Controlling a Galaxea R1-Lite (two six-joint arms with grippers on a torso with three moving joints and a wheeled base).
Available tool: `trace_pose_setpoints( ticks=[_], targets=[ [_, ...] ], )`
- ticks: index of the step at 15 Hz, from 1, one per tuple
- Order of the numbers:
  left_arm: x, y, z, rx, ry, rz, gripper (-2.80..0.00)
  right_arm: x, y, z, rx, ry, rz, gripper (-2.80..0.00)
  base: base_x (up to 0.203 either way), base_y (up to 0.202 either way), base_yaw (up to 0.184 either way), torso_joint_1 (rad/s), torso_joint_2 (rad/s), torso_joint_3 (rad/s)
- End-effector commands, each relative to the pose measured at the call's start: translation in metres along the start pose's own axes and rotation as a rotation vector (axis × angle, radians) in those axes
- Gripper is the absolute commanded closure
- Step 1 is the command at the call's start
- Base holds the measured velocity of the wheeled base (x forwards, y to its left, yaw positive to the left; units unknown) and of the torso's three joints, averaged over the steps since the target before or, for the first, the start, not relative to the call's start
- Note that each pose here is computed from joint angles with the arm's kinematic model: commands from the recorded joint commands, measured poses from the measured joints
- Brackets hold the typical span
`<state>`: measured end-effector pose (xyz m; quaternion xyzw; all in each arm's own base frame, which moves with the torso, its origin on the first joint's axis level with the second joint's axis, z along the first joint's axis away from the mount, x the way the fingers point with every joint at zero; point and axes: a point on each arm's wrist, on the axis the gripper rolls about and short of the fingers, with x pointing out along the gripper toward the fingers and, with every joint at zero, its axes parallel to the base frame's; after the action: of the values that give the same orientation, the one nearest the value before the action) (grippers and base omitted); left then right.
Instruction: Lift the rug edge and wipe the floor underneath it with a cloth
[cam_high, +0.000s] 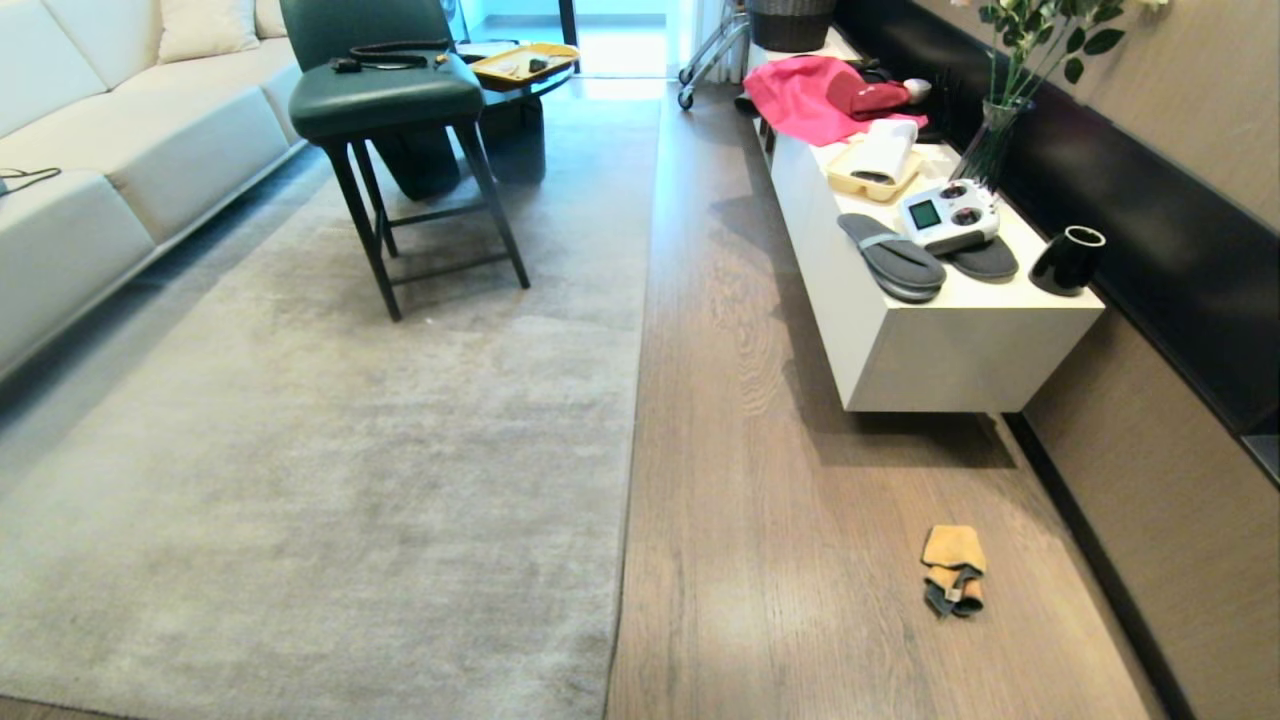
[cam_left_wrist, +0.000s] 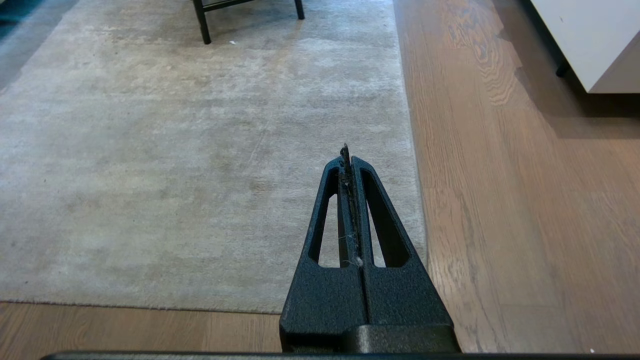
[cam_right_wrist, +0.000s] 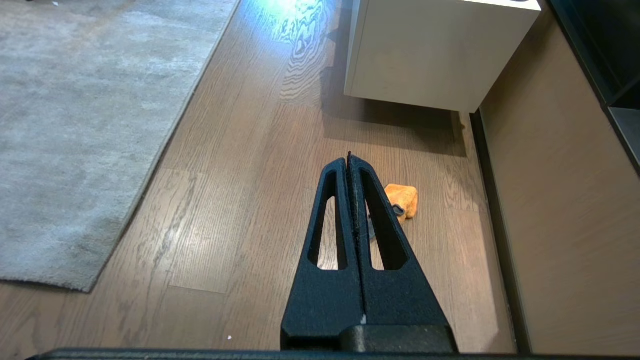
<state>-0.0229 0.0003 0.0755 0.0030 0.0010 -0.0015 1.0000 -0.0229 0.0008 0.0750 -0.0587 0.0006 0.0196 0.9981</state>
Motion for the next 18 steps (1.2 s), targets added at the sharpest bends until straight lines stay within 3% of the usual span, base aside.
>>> trace_pose_setpoints(
  ticks=[1,18],
  targets=[
    [0.0,0.0,0.0001,0.0,0.0,0.0,0.0,0.0001,0.0,0.0,0.006,0.001,-0.001,0.0,0.0,0.0,0.0,0.0,0.0,0.0],
    [0.0,0.0,0.0,0.0,0.0,0.0,0.0,0.0001,-0.0001,0.0,0.006,0.001,-0.002,0.0,0.0,0.0,0.0,0.0,0.0,0.0]
  ],
)
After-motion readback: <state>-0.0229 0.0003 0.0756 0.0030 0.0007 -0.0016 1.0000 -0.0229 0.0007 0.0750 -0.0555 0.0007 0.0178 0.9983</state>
